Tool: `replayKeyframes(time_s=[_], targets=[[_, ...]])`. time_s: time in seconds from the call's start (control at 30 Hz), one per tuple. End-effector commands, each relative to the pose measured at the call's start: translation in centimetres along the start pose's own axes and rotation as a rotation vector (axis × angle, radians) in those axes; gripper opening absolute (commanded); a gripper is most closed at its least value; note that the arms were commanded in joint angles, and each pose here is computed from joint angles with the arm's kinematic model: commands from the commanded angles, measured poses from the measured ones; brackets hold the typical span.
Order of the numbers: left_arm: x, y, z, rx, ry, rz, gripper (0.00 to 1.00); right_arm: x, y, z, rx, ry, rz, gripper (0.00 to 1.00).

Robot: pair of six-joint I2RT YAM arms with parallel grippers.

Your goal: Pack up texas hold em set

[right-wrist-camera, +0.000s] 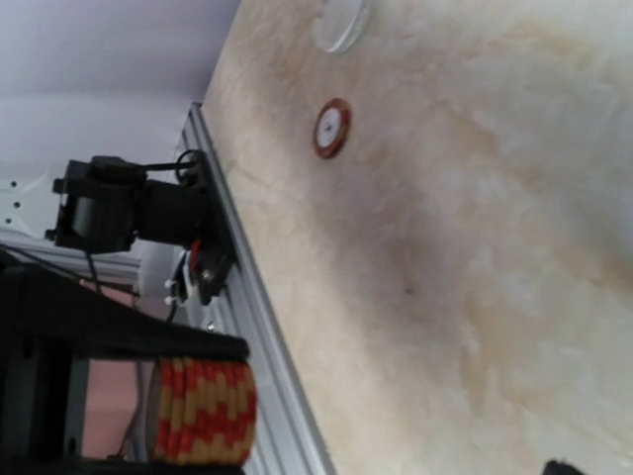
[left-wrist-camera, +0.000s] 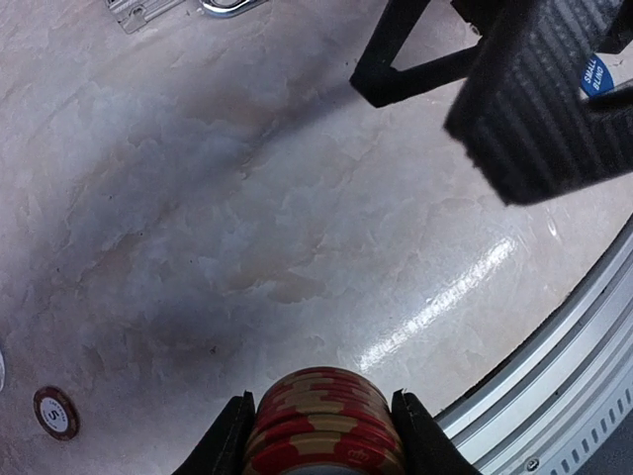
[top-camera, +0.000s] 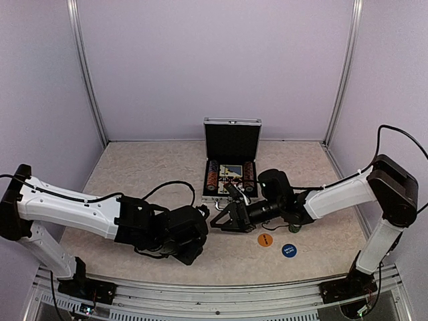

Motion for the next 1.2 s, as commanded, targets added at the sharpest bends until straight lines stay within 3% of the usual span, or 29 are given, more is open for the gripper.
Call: replayKeyframes(time_s=[0.0,1.17], targets=[[-1.1,0.5,0.6,-0.022,-0.014,-0.028,0.00,1.5,-1.3,0.4,0.012,0.021,0.097,0.99],[-1.8,0.6,0.5,-0.027,-0.035,-0.016,0.00,1.8,-5.5,-2.4,0.151,-0.053,0.211,0.87]])
Point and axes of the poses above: each gripper's point midway between its finger pads, its own y axis back along the fingers, its own x axis along the line the jaws close on, z = x × y, the point moved 9 cm from there along y, back along the fingers, and after that the axes turned 2 degrees about y, right-handed, at the moved point
